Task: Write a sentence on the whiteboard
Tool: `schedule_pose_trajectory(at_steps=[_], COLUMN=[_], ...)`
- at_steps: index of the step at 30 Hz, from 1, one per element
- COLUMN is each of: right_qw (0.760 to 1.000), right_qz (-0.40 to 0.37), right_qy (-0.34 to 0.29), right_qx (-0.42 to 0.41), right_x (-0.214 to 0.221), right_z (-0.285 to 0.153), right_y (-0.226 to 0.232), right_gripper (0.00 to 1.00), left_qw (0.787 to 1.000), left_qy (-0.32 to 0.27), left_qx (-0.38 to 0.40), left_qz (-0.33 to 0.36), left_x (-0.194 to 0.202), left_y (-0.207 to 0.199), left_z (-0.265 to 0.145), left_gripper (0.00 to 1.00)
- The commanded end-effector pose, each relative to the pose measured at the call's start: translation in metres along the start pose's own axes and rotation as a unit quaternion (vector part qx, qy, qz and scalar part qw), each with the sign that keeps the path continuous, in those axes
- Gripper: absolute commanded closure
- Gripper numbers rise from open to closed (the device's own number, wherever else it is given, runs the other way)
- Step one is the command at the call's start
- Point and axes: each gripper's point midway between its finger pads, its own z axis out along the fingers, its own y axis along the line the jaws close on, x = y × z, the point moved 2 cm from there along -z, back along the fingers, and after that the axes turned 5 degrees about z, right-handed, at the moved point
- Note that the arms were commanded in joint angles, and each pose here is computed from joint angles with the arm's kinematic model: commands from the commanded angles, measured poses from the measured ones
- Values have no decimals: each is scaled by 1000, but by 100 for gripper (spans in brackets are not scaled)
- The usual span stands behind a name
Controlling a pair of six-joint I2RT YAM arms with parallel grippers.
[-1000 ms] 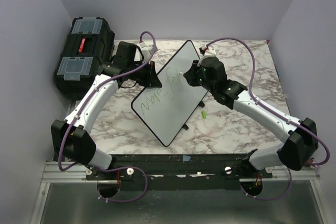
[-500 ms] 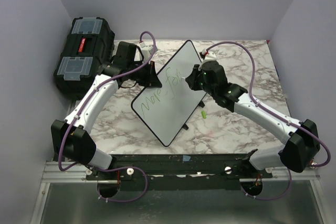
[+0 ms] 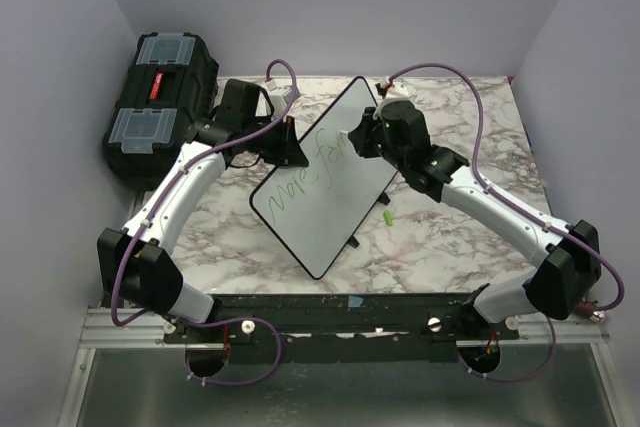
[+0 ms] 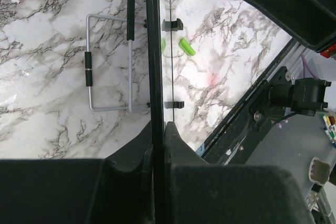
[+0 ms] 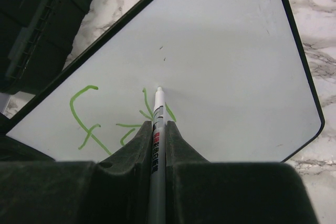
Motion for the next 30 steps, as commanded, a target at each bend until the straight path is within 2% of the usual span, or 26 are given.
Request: schedule_pose_trajectory(at_steps=[1, 19, 30], right_qw=[1000, 999, 1000], right_qz=[-7, 4, -2], right_qy=[4, 38, 15], right_qx=[-3, 22, 18], right_x=[-1, 43, 20], right_z=[9, -2, 4], right_y=[5, -22, -12], right_gripper=[99, 99, 99], left_qw=[997, 997, 997], left_qy=[1, 2, 2], left_qx=[-15, -15, -15], left_qz=[72, 72, 72], left_x=[1, 1, 2], left_y=[4, 5, 4], left_z=[5, 5, 6], left_gripper=[100, 100, 100])
